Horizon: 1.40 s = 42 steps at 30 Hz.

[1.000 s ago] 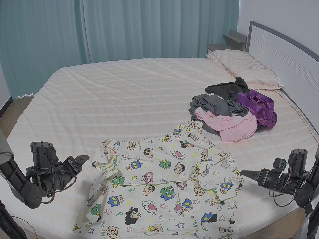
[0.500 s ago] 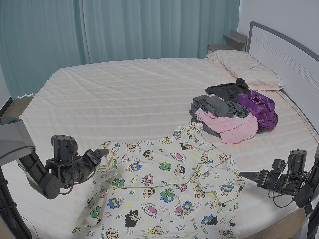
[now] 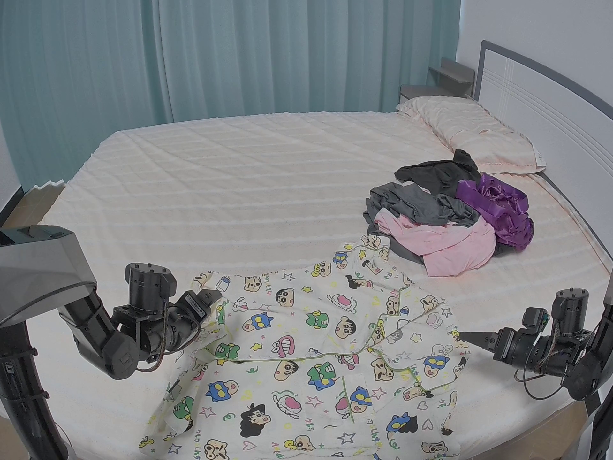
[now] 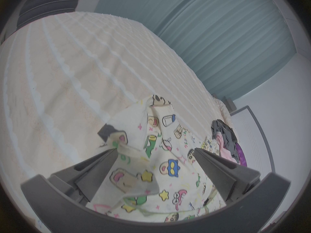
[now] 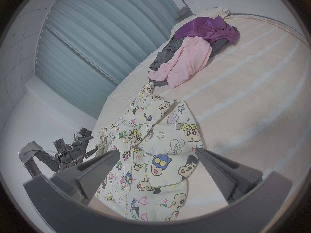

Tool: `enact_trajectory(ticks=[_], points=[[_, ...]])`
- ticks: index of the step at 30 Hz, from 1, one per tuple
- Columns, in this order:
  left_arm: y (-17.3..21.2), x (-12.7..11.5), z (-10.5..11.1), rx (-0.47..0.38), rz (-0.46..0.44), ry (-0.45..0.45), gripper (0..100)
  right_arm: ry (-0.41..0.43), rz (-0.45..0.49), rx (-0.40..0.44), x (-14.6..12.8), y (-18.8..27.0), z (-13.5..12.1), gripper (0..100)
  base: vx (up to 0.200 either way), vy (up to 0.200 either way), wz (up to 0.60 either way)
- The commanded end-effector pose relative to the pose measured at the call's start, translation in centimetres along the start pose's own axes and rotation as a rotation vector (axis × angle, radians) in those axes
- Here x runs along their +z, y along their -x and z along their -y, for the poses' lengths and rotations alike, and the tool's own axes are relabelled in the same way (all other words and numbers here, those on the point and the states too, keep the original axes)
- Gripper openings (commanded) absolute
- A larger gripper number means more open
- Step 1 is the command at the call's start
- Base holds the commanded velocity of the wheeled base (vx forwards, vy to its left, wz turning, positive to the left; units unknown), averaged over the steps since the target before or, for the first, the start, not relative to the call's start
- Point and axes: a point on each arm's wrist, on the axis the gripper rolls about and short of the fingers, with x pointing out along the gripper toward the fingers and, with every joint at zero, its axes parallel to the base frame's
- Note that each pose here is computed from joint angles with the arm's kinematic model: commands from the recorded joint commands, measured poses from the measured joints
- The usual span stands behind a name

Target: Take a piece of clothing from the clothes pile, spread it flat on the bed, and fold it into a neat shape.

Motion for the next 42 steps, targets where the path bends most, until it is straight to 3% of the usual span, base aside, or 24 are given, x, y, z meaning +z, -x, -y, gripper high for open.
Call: enact_trajectory(ticks=[1, 4, 5, 13, 18, 23, 24, 33, 38, 42], points=[[-2.0, 0.1, -0.1, 0.024, 0.024, 0.004, 100, -0.002, -0.004, -0.001, -0.1, 0.0, 0.0, 100, 0.0, 0.0, 0.0], [-2.6, 0.4, -0.1, 0.045, 0.065, 0.007, 100, 0.0, -0.01, -0.002, -0.2, 0.1, 0.0, 100, 0.0, 0.0, 0.0], [-2.6, 0.4, -0.1, 0.045, 0.065, 0.007, 0, 0.0, -0.01, -0.002, -0.2, 0.1, 0.0, 100, 0.0, 0.0, 0.0], [-2.6, 1.6, -0.7, 0.074, 0.118, 0.012, 0, 0.005, -0.019, 0.005, -0.4, 0.0, -0.2, 100, 0.0, 0.0, 0.0], [-2.4, 3.2, -1.6, 0.099, 0.155, -0.052, 0, 0.004, -0.023, 0.004, -0.5, 0.0, -0.2, 100, 0.0, 0.0, 0.0], [-2.9, 5.6, -1.7, 0.085, 0.204, -0.077, 0, 0.006, -0.023, 0.004, -0.5, 0.0, -0.2, 100, 0.0, 0.0, 0.0], [-3.2, 7.0, -1.7, 0.059, 0.217, -0.101, 0, 0.005, -0.025, 0.003, -0.5, 0.1, -0.1, 100, 0.0, 0.0, 0.0], [-4.2, 11.7, -1.7, -0.007, 0.117, -0.09, 0, 0.003, -0.032, -0.001, -0.6, 0.0, 0.0, 100, 0.0, 0.0, 0.0], [-5.8, 14.3, -2.5, 0.02, 0.129, -0.073, 0, 0.001, -0.033, -0.001, -0.6, -0.1, 0.0, 100, 0.0, 0.0, 0.0], [-6.7, 15.2, -3.3, 0.03, 0.082, -0.051, 0, -0.002, -0.036, -0.003, -0.7, -0.1, 0.0, 100, 0.0, 0.0, 0.0]])
